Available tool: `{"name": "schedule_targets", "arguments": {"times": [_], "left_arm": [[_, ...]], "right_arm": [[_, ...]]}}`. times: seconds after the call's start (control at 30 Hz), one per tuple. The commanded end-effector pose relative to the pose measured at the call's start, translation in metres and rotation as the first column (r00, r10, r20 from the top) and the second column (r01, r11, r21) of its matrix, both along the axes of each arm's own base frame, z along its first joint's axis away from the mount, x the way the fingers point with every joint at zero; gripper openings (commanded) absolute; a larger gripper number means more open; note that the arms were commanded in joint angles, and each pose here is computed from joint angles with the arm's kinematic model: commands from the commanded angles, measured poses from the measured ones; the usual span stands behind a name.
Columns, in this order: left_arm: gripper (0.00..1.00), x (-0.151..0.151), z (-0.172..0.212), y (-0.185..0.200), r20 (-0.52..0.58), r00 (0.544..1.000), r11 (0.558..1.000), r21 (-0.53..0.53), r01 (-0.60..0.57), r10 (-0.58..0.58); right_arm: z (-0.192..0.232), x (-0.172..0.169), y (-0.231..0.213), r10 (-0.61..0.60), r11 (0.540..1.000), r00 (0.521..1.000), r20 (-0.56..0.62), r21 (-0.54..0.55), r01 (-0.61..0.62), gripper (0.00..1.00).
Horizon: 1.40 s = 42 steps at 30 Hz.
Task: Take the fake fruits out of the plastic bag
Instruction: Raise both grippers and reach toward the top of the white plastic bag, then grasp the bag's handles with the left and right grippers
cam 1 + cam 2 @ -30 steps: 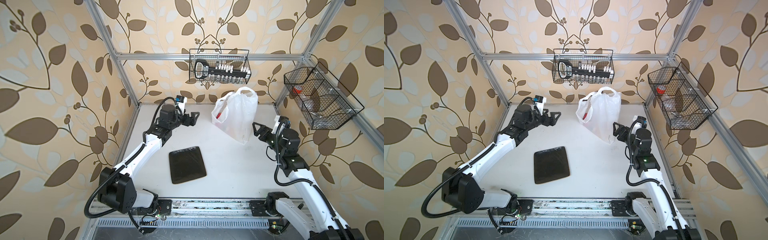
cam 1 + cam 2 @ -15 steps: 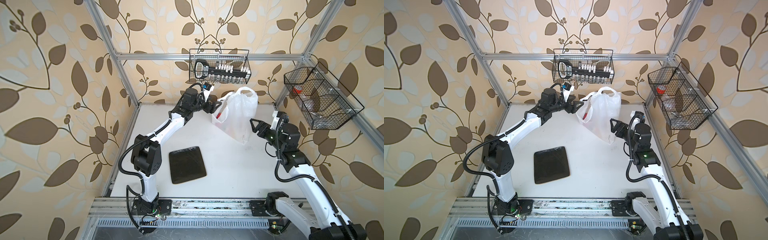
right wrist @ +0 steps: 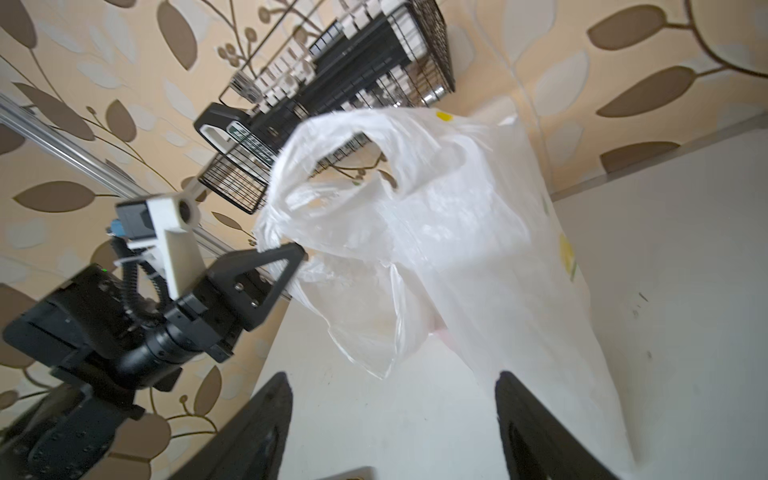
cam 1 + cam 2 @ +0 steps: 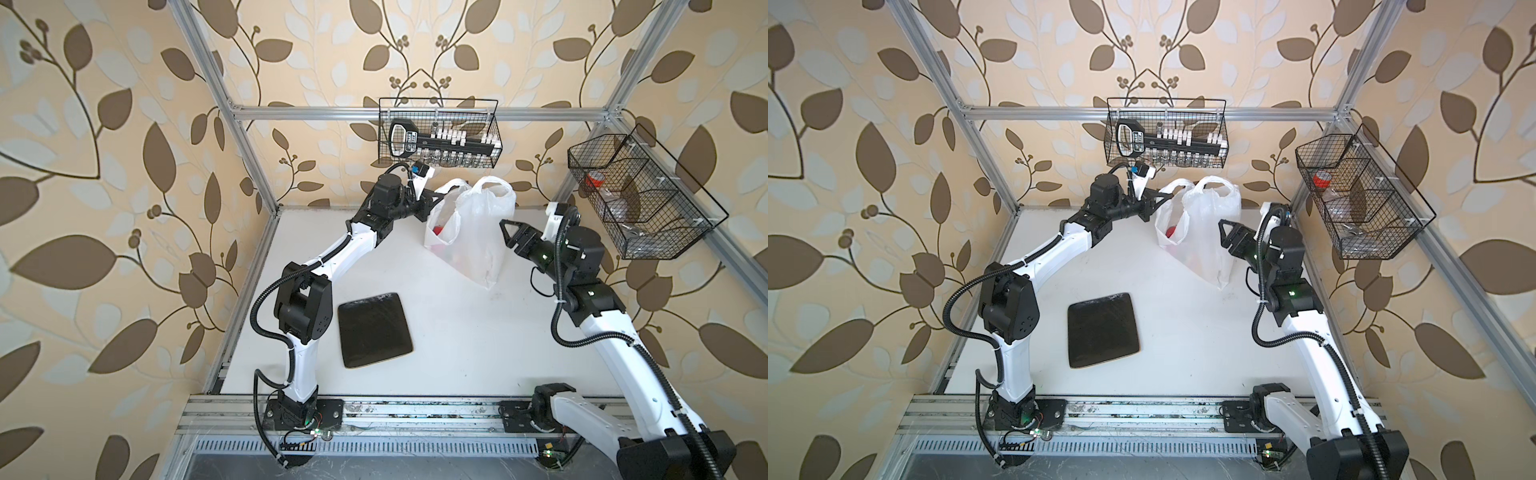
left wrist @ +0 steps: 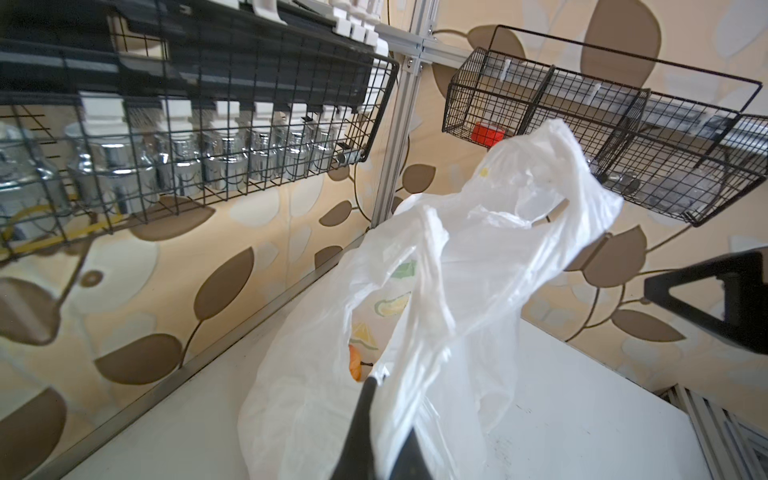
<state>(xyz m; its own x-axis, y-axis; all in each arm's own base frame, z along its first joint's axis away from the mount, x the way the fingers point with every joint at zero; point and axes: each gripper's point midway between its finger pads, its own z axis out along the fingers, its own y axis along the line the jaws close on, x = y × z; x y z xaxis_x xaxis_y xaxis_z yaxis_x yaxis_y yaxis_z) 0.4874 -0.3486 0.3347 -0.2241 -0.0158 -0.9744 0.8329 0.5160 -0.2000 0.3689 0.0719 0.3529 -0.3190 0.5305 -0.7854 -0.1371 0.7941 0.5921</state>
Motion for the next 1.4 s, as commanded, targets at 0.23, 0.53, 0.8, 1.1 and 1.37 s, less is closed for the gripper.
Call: {"name": "schedule_targets", "arguments": {"times": [0.23,0.53,0.8,1.1,1.37], "left_arm": [[0.00,-0.048,0.049,0.014,0.037,0.994,0.985,-0.148,-0.094,0.101],[0.00,-0.075,0.043,0.019,-0.004,0.992,0.981,-0.154,-0.123,0.123],[0.00,-0.092,0.031,0.038,-0.065,0.983,0.974,-0.137,-0.180,0.173],[0.47,-0.101,0.018,0.054,-0.240,0.935,0.962,-0.015,-0.274,0.262],[0.74,-0.118,0.012,0.020,-0.193,0.975,0.980,0.184,-0.075,0.111]], "right_arm": [[0.061,0.058,0.045,0.004,0.997,1.000,0.012,0.071,-0.005,0.77],[0.054,0.094,0.075,-0.048,0.999,0.998,-0.049,0.023,0.049,0.74],[0.037,0.108,0.082,-0.069,0.997,0.994,-0.081,-0.022,0.067,0.50],[0.037,0.079,0.100,0.060,0.996,0.997,-0.049,-0.056,-0.062,0.00],[0.022,0.026,0.104,0.170,0.985,0.983,-0.063,-0.033,-0.172,0.00]]}}
